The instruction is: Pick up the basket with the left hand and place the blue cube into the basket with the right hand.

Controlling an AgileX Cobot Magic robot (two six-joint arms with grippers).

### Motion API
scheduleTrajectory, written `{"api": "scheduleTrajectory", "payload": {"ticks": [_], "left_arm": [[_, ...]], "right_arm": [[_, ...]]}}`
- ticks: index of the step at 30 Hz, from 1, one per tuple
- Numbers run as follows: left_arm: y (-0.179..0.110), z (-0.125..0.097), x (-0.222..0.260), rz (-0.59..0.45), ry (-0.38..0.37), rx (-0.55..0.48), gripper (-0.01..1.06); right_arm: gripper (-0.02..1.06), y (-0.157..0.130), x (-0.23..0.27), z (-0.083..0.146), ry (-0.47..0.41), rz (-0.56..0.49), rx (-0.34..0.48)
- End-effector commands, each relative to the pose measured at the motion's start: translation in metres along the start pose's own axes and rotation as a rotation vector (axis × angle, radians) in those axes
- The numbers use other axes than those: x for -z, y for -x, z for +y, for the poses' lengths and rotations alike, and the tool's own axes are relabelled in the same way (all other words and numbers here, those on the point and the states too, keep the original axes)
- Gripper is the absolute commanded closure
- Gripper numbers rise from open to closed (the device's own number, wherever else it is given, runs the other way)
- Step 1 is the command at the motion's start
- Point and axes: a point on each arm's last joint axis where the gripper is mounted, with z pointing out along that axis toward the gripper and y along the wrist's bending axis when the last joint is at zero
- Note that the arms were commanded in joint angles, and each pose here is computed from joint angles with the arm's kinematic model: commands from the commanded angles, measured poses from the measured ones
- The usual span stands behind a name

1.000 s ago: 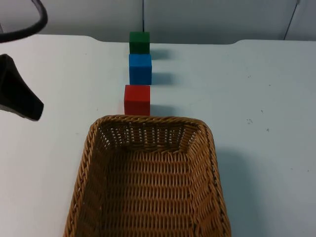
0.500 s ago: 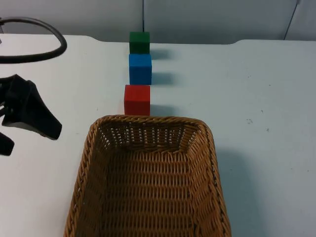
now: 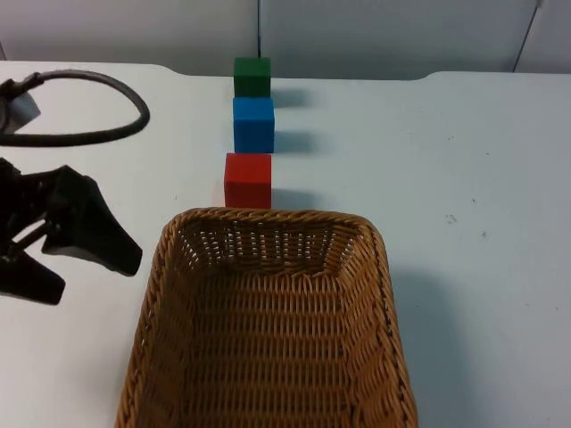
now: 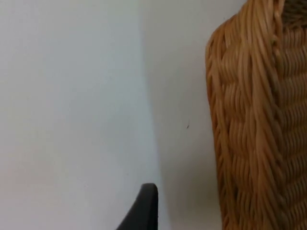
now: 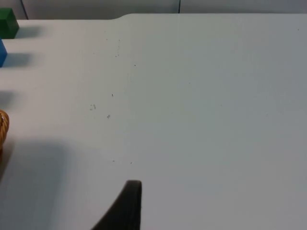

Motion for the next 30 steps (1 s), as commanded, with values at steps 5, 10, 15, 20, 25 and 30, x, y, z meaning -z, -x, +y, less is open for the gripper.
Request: {"api": "scheduleTrajectory", "payload": {"ticks": [5, 10, 15, 20, 25, 30], "left_arm": [[0.001, -0.017, -0.020, -0.011, 0.076, -0.100, 0.20], [0.001, -0.023, -0.024, -0.019, 0.080, -0.106, 0.20], [0.002, -0.022, -0.025, -0.025, 0.087, -0.101, 0.20], [-0.001, -0.017, -0.033, 0.006, 0.087, -0.079, 0.20], [-0.005, -0.009, -0.046, 0.056, 0.074, -0.032, 0.20], [-0.008, -0.003, -0.054, 0.086, 0.076, -0.009, 0.20]], "right_arm": [[0.00, -0.001, -0.001, -0.001, -0.015, -0.002, -0.002], [0.00, -0.001, -0.001, -0.001, -0.015, -0.002, -0.002], [0.00, -0.001, -0.001, -0.001, -0.015, -0.002, -0.002], [0.00, -0.001, -0.001, -0.001, -0.015, -0.002, -0.002], [0.00, -0.001, -0.001, -0.001, -0.015, -0.002, -0.002], [0.00, -0.001, -0.001, -0.001, -0.015, -0.002, -0.002]]}}
